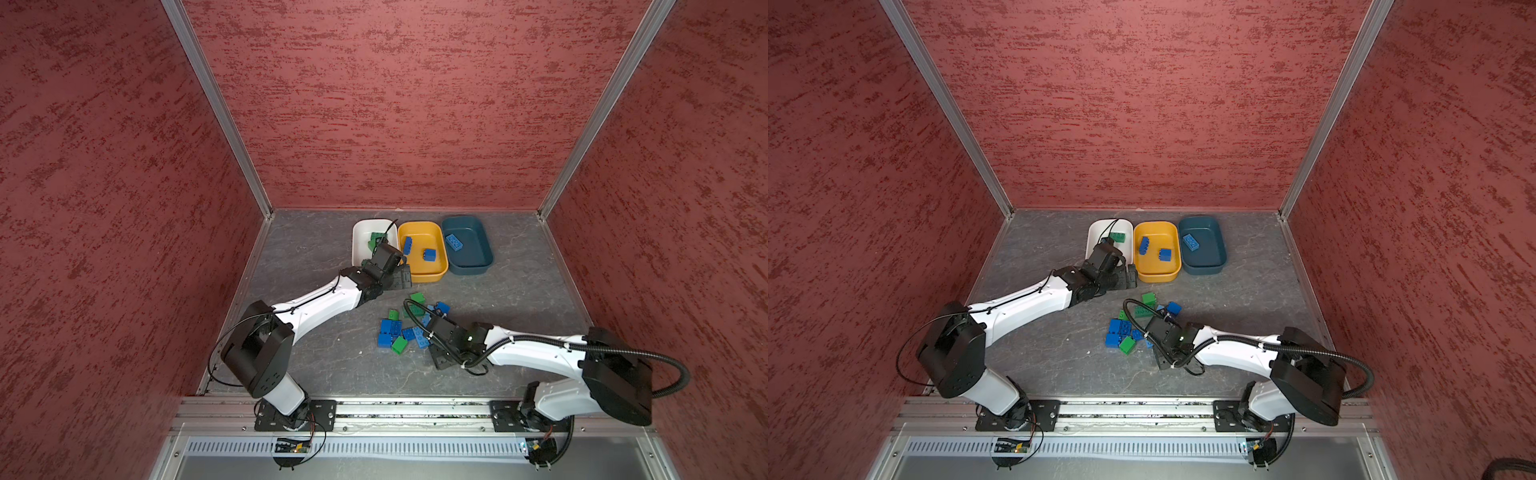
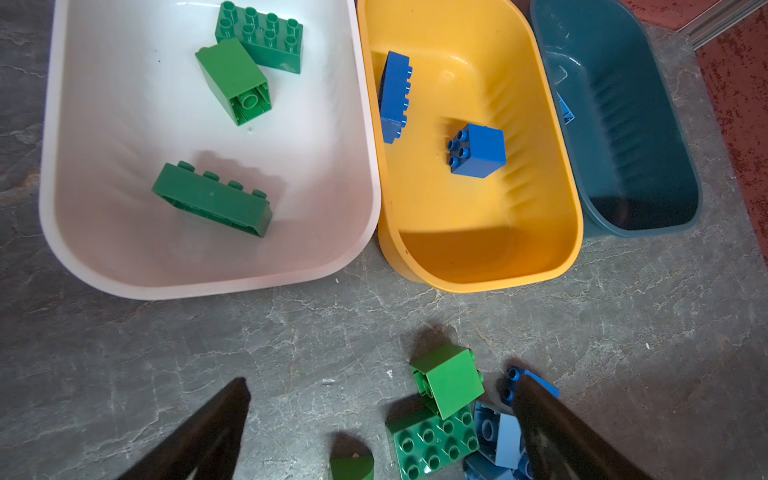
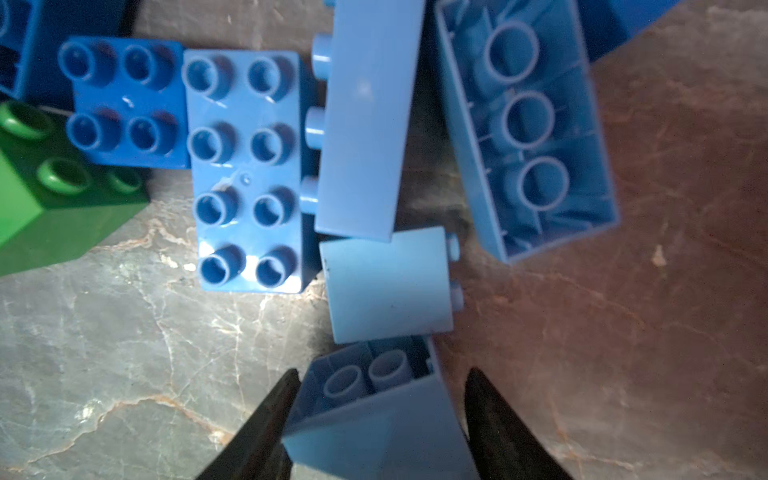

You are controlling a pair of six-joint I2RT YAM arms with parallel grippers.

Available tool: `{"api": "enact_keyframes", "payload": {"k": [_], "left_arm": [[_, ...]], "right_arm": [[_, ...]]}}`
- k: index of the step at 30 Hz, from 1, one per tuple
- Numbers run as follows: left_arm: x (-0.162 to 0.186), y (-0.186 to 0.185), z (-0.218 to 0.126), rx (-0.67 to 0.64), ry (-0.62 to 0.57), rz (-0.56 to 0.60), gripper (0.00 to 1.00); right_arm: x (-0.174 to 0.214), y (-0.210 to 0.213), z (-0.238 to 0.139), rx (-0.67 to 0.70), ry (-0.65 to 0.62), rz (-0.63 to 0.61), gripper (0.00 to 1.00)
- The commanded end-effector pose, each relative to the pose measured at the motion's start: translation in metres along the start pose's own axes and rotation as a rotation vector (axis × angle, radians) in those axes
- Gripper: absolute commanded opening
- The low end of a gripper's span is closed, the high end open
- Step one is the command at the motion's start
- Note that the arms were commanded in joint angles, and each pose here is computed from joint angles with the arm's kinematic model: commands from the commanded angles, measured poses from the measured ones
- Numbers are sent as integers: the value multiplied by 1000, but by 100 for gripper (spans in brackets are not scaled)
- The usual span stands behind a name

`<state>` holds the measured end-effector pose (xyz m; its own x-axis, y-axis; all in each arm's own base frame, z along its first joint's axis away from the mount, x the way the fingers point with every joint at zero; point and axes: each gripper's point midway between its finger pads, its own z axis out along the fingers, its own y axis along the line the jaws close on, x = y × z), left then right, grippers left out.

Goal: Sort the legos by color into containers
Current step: 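Grasp a light blue brick with the right gripper and carry it to the teal bin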

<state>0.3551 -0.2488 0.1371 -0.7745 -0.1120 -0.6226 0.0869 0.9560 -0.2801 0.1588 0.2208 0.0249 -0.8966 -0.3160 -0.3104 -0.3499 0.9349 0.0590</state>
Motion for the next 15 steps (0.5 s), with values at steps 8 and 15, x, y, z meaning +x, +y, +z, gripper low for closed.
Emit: {"api": "enact_keyframes", "payload": {"k": [8, 15], "left_arm": [[0, -1, -5, 3, -8, 32, 99], [4, -6, -11, 43, -9, 63, 100]], "right_arm": [[-44, -24, -45, 49, -221, 107, 53], [-155, -94, -87, -14, -591, 361, 54]]}}
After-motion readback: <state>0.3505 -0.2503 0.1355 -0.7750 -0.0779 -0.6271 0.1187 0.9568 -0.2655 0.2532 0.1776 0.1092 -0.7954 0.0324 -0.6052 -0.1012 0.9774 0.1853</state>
